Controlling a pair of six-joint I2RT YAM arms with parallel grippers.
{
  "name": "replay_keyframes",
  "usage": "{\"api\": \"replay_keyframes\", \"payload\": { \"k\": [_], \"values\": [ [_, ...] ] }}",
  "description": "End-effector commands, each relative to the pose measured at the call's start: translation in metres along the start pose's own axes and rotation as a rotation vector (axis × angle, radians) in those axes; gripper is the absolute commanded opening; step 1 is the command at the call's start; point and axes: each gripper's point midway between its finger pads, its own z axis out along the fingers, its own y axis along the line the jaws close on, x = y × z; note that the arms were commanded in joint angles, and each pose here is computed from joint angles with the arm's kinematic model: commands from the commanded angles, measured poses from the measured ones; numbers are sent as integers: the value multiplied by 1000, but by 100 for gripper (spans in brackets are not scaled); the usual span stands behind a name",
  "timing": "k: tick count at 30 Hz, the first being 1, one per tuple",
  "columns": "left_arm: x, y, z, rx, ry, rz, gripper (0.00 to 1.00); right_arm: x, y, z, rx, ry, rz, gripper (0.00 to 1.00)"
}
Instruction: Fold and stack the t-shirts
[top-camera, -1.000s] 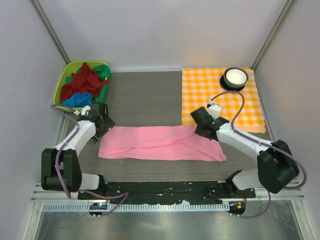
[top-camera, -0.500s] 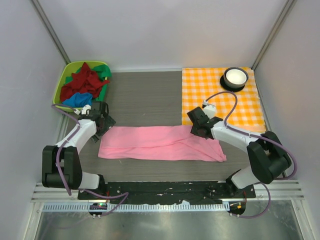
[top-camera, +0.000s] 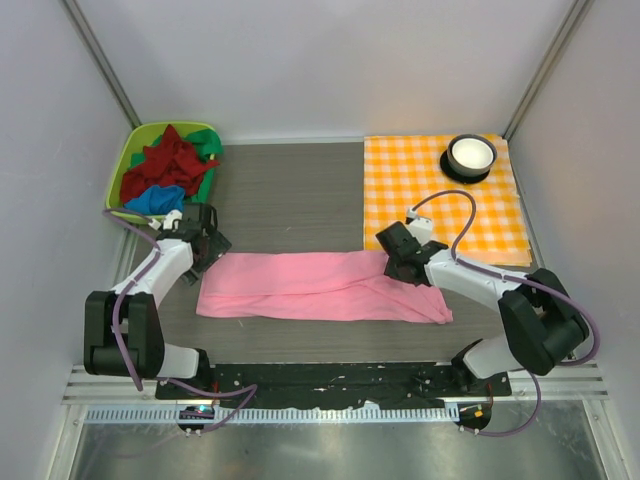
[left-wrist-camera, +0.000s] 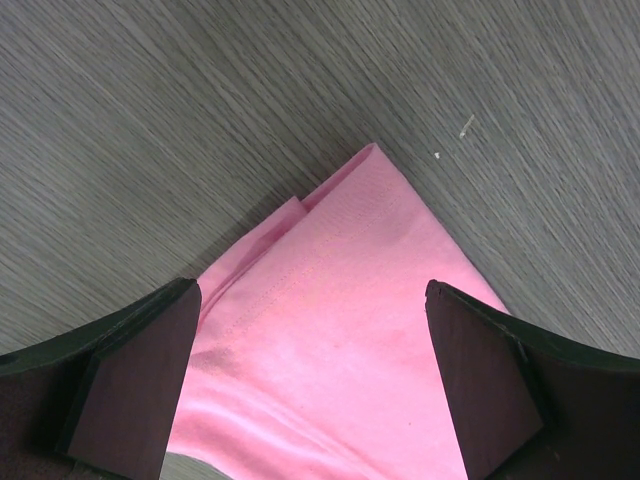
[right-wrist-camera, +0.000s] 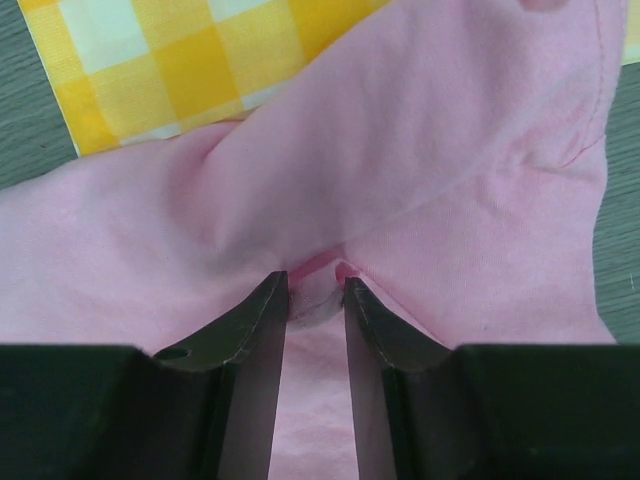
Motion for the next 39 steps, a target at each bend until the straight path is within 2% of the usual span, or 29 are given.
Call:
{"api": "replay_keyframes", "payload": {
  "k": [1,7,8,9,15,19,24,25,27,29,34,37,39],
  "values": [
    [-6,-8,-4,39,-34,-18,100,-2,2,-8,-19,-21,24,33],
    [-4,-5,-4,36,-37,-17,100,3,-1,-4,5,-19,14,17],
    [-4,-5,-4,35,-36,-17,100,3,0,-4,4,-21,12,5],
    [-4,-5,-5,36,-37,-17,100,5,1,-5,9,-25,6,1],
    [-6,-4,-10,46,-48,-18,100,10,25,-35,-18,-79,-64,1],
    [-6,-3,-12,53,-49,-21,100,39,46,-56,-70,-76,-110,1],
    [-2,-3,-11,59,-41,-19,100,72,51,-64,-61,-36,-172,6],
    [-3,-3,-11,60,-42,-19,100,76,48,-65,-46,-31,-184,16],
    [-1,-4,-11,62,-37,-17,100,82,51,-69,-52,-33,-184,18],
    [-2,-5,-12,70,-40,-18,100,83,51,-74,-55,-44,-187,30],
    [-3,-5,-13,71,-47,-10,100,65,58,-96,-100,-87,-156,23],
    [-1,-6,-13,76,-43,-9,100,40,55,-110,-86,-168,-122,39],
    [-1,-6,-12,76,-42,-9,100,25,46,-116,-59,-225,-122,44]
  ]
}}
